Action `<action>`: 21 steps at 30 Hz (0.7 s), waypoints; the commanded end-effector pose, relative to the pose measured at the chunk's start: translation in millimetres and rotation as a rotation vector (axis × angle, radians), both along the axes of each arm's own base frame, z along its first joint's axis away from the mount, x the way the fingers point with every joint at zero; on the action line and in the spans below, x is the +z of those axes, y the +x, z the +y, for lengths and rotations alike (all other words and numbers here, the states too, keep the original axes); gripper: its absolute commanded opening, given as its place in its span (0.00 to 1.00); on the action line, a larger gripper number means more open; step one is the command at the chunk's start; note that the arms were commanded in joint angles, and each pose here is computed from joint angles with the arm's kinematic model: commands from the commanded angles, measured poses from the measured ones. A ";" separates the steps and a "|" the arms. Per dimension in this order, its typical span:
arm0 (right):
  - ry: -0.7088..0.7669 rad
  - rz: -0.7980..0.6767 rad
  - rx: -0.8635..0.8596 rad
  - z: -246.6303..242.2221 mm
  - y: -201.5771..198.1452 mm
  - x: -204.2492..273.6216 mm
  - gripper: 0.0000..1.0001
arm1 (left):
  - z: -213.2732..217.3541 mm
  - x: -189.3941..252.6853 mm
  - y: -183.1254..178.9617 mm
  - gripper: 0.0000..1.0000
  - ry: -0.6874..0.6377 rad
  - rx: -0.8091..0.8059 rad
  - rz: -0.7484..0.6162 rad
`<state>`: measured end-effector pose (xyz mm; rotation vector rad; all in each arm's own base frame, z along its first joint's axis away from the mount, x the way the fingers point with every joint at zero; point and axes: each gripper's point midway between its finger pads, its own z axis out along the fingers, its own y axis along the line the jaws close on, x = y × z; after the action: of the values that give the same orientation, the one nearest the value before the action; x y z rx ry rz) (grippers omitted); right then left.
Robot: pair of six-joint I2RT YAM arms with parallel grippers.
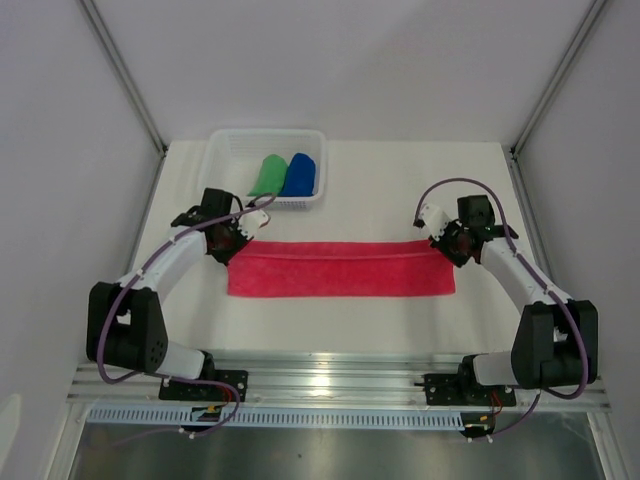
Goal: Roll the towels
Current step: Fold the towel
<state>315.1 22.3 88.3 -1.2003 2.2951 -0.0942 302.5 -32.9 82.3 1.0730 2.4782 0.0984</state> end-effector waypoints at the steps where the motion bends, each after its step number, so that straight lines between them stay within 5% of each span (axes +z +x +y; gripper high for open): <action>1: -0.006 -0.085 -0.040 -4.7 27.4 19.7 0.00 | 5.1 18.6 24.9 0.01 0.019 -0.001 -0.076; 21: 0.038 -0.018 -0.153 -4.5 67.6 -17.8 0.00 | 12.4 -15.7 48.2 0.01 0.073 0.025 -0.016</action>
<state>361.4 23.7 62.6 -1.0780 2.3776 -0.0657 333.0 -27.9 60.0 1.1036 2.5172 0.1528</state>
